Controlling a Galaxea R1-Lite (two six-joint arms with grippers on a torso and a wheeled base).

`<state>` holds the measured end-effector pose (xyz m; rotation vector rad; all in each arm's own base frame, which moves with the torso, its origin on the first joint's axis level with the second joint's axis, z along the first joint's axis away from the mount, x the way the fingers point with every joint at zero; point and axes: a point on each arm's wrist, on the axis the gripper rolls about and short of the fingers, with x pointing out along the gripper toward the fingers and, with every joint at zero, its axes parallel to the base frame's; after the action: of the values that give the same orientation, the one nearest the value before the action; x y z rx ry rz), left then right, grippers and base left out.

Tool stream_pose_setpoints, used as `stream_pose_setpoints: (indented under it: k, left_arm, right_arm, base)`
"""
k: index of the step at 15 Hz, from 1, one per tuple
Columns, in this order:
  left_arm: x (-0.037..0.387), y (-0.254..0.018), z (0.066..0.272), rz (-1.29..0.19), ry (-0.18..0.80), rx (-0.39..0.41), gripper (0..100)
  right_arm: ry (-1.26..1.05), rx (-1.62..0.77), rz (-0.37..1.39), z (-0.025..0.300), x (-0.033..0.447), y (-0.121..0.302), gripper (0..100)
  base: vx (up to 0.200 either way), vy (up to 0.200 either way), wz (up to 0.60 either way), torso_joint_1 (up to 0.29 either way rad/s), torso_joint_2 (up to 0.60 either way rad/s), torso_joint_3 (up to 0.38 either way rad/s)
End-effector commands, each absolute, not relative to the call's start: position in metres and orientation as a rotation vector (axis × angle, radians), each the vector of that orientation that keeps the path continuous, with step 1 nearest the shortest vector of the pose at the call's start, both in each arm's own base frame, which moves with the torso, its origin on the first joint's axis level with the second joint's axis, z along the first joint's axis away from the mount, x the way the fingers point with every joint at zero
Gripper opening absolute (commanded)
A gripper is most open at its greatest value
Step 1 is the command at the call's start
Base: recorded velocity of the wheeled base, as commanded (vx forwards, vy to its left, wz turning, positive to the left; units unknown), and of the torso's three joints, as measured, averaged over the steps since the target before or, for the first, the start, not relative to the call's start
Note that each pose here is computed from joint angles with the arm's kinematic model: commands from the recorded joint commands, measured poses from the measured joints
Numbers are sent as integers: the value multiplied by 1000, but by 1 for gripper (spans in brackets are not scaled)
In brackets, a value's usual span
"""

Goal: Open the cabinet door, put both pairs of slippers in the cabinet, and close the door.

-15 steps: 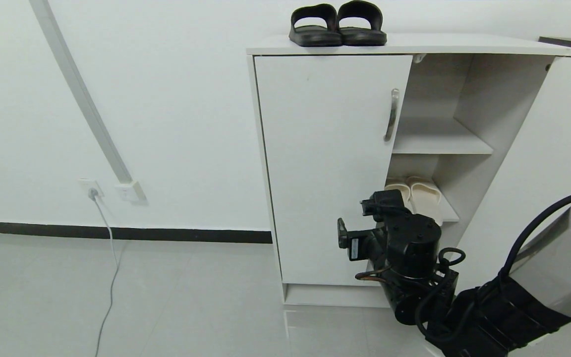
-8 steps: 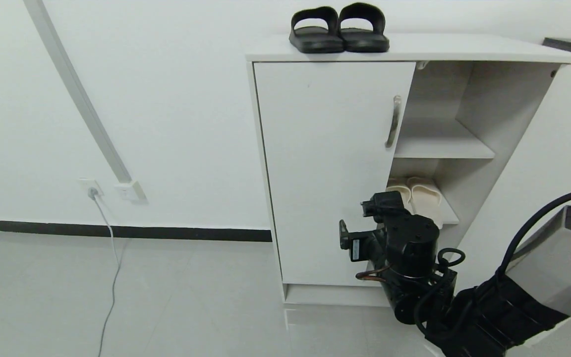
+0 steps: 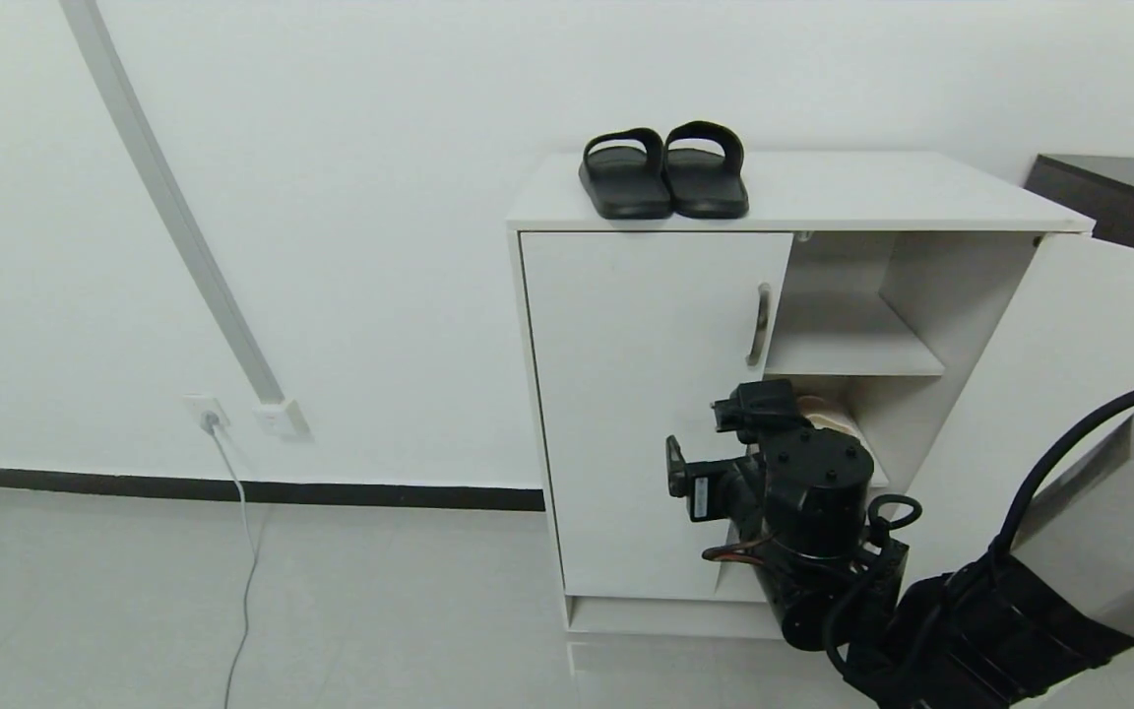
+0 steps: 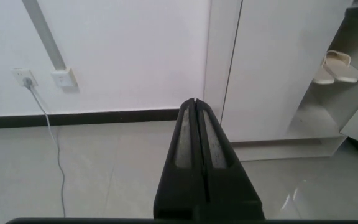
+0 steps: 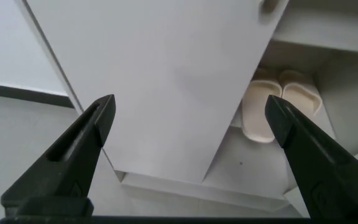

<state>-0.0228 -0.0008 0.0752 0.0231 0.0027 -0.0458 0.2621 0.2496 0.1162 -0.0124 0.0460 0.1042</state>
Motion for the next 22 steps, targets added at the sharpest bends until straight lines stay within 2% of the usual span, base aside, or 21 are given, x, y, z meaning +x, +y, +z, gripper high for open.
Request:
stream_pose_setpoints:
  k: [1, 11, 22]
  left_arm:
    - [-23, -1, 75, -46, 4, 23, 0]
    - [-23, -1, 75, -46, 4, 23, 0]
    - [-23, -1, 75, -46, 4, 23, 0]
  right_arm:
    - [49, -15, 104, 115, 262, 250, 100]
    - [59, -24, 103, 112, 261, 248, 100]
    - [61, -38, 104, 111, 261, 248, 100]
  base:
    - [0, 0, 0, 134, -466, -334]
    - [0, 0, 0, 173, -494, -320]
    - [0, 0, 0, 241, -559, -326]
